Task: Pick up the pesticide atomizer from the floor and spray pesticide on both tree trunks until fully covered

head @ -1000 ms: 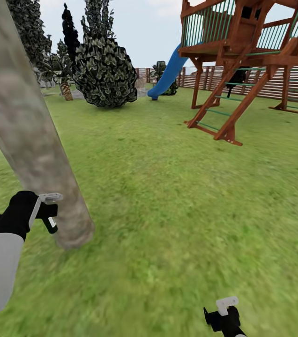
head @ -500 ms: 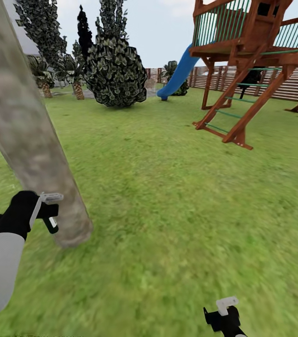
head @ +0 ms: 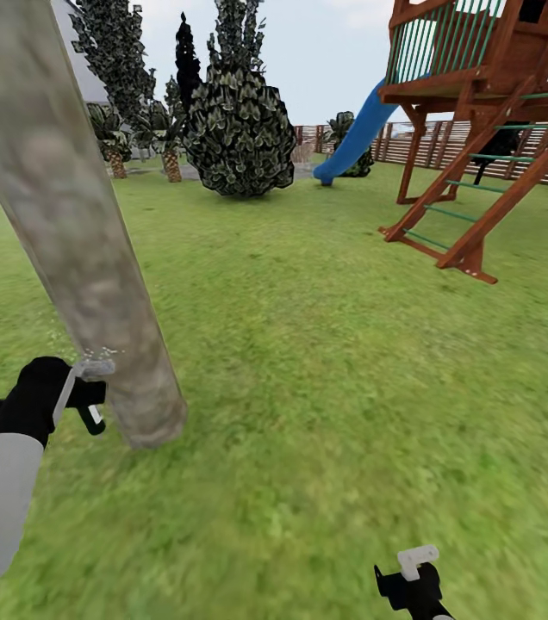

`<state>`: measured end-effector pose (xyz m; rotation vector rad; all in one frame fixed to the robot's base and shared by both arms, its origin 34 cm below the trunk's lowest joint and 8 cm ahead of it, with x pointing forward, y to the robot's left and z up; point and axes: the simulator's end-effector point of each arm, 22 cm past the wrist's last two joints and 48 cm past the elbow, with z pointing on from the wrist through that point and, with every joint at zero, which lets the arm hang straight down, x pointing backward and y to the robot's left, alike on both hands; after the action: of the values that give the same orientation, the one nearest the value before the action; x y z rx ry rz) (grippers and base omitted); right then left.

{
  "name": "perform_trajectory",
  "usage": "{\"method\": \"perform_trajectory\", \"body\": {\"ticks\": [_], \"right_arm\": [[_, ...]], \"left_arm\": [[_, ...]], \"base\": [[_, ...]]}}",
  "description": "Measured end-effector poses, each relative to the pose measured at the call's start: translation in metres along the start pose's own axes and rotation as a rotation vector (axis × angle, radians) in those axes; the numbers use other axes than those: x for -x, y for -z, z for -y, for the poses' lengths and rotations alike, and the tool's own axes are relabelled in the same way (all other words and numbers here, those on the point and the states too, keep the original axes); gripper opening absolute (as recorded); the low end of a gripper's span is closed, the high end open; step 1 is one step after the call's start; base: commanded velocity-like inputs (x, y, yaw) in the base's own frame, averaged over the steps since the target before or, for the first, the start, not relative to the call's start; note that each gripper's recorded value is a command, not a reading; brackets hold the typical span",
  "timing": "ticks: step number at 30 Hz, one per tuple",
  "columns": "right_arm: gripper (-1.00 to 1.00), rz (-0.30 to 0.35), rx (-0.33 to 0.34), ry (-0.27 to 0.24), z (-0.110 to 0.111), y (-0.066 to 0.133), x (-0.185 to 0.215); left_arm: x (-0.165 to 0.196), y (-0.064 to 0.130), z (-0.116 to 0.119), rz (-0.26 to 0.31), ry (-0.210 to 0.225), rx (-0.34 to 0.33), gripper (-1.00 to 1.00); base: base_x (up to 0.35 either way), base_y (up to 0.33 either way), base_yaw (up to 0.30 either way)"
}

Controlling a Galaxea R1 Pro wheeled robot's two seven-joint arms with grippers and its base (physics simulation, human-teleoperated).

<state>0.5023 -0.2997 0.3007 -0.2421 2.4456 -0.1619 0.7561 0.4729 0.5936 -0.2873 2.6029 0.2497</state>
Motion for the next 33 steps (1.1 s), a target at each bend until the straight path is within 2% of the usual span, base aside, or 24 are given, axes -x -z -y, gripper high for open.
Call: {"method": "perform_trajectory", "body": {"ticks": [1, 2, 3, 4, 5, 7, 8, 10, 11, 12, 13, 16, 17, 18, 19, 22, 24, 25, 27, 29, 31, 32, 33], "right_arm": [[1.00, 0.000, 0.000, 0.000, 0.000, 0.000, 0.000], [1.00, 0.000, 0.000, 0.000, 0.000, 0.000, 0.000], [1.00, 0.000, 0.000, 0.000, 0.000, 0.000, 0.000], [1.00, 0.000, 0.000, 0.001, 0.000, 0.000, 0.000], [1.00, 0.000, 0.000, 0.000, 0.000, 0.000, 0.000], [1.00, 0.000, 0.001, 0.001, 0.000, 0.000, 0.000], [1.00, 0.000, 0.001, 0.001, 0.000, 0.000, 0.000], [1.00, -0.001, 0.000, 0.001, 0.000, 0.000, 0.000], [1.00, 0.000, 0.000, 0.001, 0.000, 0.000, 0.000], [1.00, -0.001, 0.000, 0.001, 0.000, 0.000, -0.001], [1.00, -0.001, 0.001, 0.001, 0.000, 0.000, -0.001], [1.00, 0.000, 0.001, 0.001, 0.000, 0.000, 0.000], [1.00, 0.000, 0.001, 0.001, 0.000, 0.000, 0.000], [1.00, 0.000, 0.001, 0.001, -0.001, 0.000, 0.000], [1.00, 0.000, 0.002, 0.000, -0.001, 0.000, 0.000], [1.00, 0.000, 0.002, 0.000, -0.001, 0.000, 0.000], [1.00, 0.000, 0.002, 0.001, -0.001, 0.000, 0.000], [1.00, 0.000, 0.002, 0.001, -0.001, 0.000, 0.000], [1.00, 0.001, 0.002, 0.001, -0.001, 0.000, 0.000], [1.00, 0.000, 0.003, 0.000, -0.002, 0.000, 0.000], [1.00, 0.000, 0.003, 0.000, -0.002, 0.000, 0.000], [1.00, 0.000, 0.003, 0.000, -0.002, 0.000, 0.000], [1.00, 0.000, 0.003, 0.000, -0.003, 0.000, 0.000]], "left_arm": [[-0.003, -0.002, 0.011, -0.008, 0.000, -0.020, -1.00], [-0.008, -0.005, 0.039, -0.018, -0.018, -0.046, -1.00], [-0.010, -0.005, 0.060, -0.022, -0.008, -0.091, -1.00], [-0.011, -0.005, 0.055, -0.022, -0.024, -0.066, -1.00], [-0.010, -0.006, 0.043, -0.021, -0.021, -0.047, -1.00], [-0.015, -0.009, -0.010, -0.019, -0.011, 0.027, -1.00], [-0.021, -0.012, -0.016, -0.022, -0.011, 0.032, -1.00], [-0.036, -0.018, 0.010, -0.040, -0.013, -0.014, -1.00], [-0.042, -0.021, 0.041, -0.047, -0.044, -0.035, -1.00], [-0.049, -0.022, 0.075, -0.056, -0.030, -0.099, -1.00], [-0.050, -0.023, 0.064, -0.058, -0.049, -0.063, -1.00], [-0.060, -0.027, 0.004, -0.072, -0.040, 0.023, -1.00], [-0.072, -0.030, -0.009, -0.088, -0.038, 0.037, -1.00], [-0.074, -0.034, -0.006, -0.072, -0.038, 0.028, -1.00], [-0.070, -0.036, 0.006, -0.036, -0.042, 0.006, -1.00], [-0.069, -0.039, 0.036, -0.011, -0.052, -0.033, -1.00], [-0.078, -0.043, 0.027, -0.023, -0.059, -0.016, -1.00], [-0.092, -0.047, 0.014, -0.044, -0.056, 0.001, -1.00], [-0.102, -0.051, -0.016, -0.042, -0.048, 0.038, -1.00], [-0.105, -0.053, -0.004, -0.040, -0.037, 0.012, -1.00], [-0.111, -0.056, 0.034, -0.045, -0.040, -0.040, -1.00], [-0.112, -0.056, 0.041, -0.045, -0.043, -0.047, -1.00], [-0.110, -0.056, 0.026, -0.042, -0.054, -0.017, -1.00]], "base": [[0.000, 0.000, 0.000], [0.000, 0.000, 0.000], [0.000, 0.000, 0.000], [0.000, 0.000, 0.000], [0.000, 0.000, 0.000], [0.000, 0.000, 0.000], [0.000, 0.000, 0.000], [0.000, 0.000, 0.000], [0.000, 0.000, 0.000], [0.000, 0.000, 0.000], [0.000, 0.000, 0.000], [0.000, 0.000, 0.000], [0.154, 0.000, 0.000], [0.261, 0.000, 0.000], [0.298, 0.000, 0.000], [0.257, 0.000, 0.000], [0.062, 0.000, 0.000], [0.022, 0.000, 0.000], [0.005, 0.000, 0.000], [0.001, 0.000, 0.000], [0.000, 0.000, 0.000], [0.000, 0.000, 0.000], [0.000, 0.000, 0.000]]}}
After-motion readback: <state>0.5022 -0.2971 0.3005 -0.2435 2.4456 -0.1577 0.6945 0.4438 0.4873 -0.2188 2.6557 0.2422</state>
